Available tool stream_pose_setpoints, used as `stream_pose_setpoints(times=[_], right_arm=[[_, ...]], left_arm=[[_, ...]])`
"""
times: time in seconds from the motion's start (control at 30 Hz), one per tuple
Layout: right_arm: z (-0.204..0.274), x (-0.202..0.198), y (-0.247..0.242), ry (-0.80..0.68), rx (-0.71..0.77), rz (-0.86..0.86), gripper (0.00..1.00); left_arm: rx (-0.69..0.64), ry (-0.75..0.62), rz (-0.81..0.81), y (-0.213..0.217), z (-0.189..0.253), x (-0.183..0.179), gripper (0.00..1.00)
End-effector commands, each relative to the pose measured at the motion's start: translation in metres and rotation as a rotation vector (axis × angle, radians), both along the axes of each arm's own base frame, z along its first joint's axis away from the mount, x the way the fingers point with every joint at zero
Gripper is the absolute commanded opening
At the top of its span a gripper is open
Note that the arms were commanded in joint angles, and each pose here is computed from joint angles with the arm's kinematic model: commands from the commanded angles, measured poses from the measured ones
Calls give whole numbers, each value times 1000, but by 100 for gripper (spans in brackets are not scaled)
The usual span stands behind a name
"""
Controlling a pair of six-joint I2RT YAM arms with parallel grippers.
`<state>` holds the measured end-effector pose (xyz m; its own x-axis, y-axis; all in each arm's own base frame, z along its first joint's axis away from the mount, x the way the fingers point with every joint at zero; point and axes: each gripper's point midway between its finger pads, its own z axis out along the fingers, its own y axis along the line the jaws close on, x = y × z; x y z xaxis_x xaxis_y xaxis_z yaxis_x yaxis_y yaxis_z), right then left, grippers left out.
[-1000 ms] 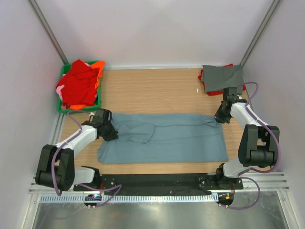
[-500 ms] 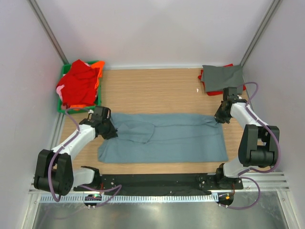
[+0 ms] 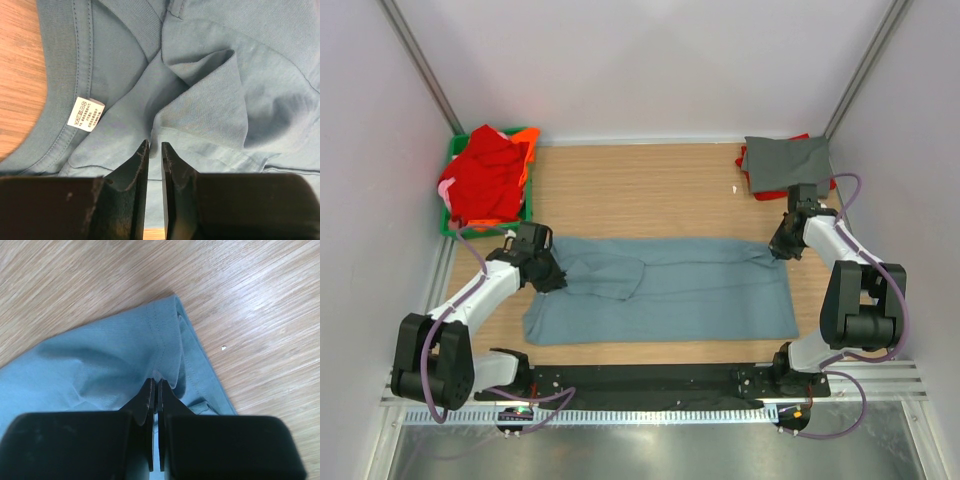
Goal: Fold and stack the t-shirts
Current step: Fold the tshirt
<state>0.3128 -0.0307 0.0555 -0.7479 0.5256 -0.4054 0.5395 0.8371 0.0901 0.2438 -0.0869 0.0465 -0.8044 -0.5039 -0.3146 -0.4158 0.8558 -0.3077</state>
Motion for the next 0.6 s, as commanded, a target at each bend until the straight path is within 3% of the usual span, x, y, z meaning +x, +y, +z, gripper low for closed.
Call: stream_pose_setpoints(times=[0.0, 0.1, 0.33, 0.57], right_arm=[[5, 6, 0, -34, 0, 7, 1], [3, 6, 0, -31, 5, 9, 1], [4, 7, 0, -34, 4, 9, 1], [5, 5, 2, -35, 11, 9, 1]], left_arm=[[12, -41, -9, 0, 11, 10, 16], [14, -35, -10, 0, 7, 10, 14], [6, -41, -17, -2, 1, 15, 0], [-15, -87, -35, -8, 23, 19, 0]])
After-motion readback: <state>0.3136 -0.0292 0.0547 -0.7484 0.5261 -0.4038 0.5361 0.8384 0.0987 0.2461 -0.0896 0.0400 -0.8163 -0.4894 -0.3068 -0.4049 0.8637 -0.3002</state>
